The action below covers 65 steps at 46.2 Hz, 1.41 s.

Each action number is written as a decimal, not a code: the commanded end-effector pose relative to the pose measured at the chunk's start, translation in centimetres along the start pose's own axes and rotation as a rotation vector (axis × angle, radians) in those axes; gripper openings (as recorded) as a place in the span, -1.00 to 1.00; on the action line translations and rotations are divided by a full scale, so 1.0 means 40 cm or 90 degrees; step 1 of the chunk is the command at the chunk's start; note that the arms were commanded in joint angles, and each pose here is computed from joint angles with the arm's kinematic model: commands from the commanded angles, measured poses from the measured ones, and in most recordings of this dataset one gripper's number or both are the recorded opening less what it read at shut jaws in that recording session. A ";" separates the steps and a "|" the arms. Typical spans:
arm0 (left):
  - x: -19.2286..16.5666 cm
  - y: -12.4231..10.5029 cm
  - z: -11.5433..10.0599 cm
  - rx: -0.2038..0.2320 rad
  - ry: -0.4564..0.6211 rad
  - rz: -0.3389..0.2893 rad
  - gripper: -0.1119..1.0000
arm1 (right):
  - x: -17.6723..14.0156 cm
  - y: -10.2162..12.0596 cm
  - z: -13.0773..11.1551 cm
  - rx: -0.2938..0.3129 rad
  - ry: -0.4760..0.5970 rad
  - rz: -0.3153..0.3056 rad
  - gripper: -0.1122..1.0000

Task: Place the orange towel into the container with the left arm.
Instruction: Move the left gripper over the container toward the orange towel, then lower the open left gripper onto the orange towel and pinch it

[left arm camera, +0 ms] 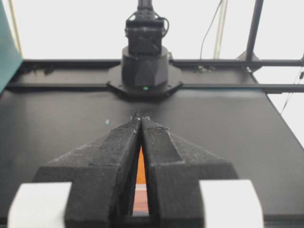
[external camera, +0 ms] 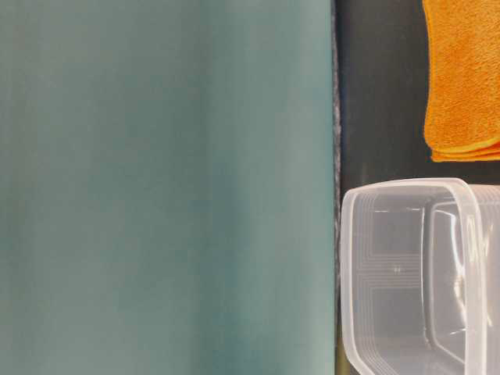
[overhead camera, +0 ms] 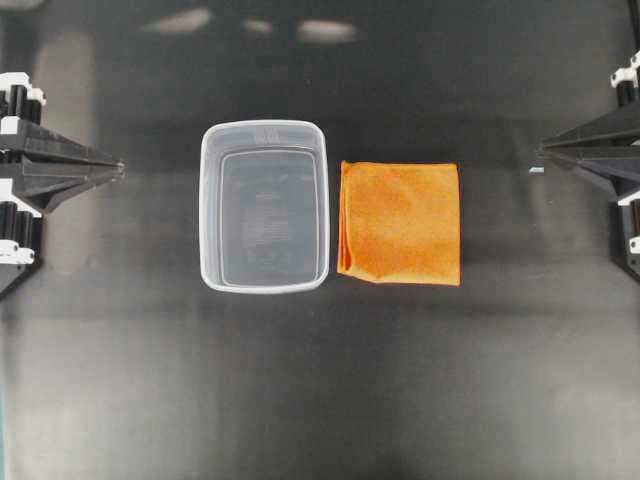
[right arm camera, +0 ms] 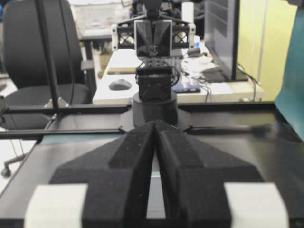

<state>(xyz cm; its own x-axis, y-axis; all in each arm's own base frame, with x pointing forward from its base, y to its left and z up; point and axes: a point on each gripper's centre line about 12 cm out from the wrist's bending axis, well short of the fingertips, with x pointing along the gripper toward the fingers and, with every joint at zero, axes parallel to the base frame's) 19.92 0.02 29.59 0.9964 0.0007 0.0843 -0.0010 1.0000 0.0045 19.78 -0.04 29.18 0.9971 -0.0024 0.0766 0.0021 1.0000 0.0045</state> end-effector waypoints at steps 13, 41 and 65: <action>0.149 0.002 0.057 -0.013 0.187 0.004 -0.80 | -0.015 -0.009 -0.038 0.038 0.102 -0.015 -0.81; 0.457 0.053 0.007 -0.018 0.484 0.047 -0.79 | -0.096 -0.004 -0.105 0.053 0.267 -0.016 0.11; 0.678 0.058 -0.131 0.044 0.617 0.016 0.81 | -0.120 -0.004 -0.114 0.129 0.249 -0.029 0.68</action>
<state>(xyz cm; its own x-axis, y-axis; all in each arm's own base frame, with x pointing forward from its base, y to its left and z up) 46.00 2.51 26.35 0.6302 0.0568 -0.7744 -0.0325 0.9984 0.0468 15.28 -0.13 24.14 0.9486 -0.0049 -0.3163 0.0694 0.9787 0.1930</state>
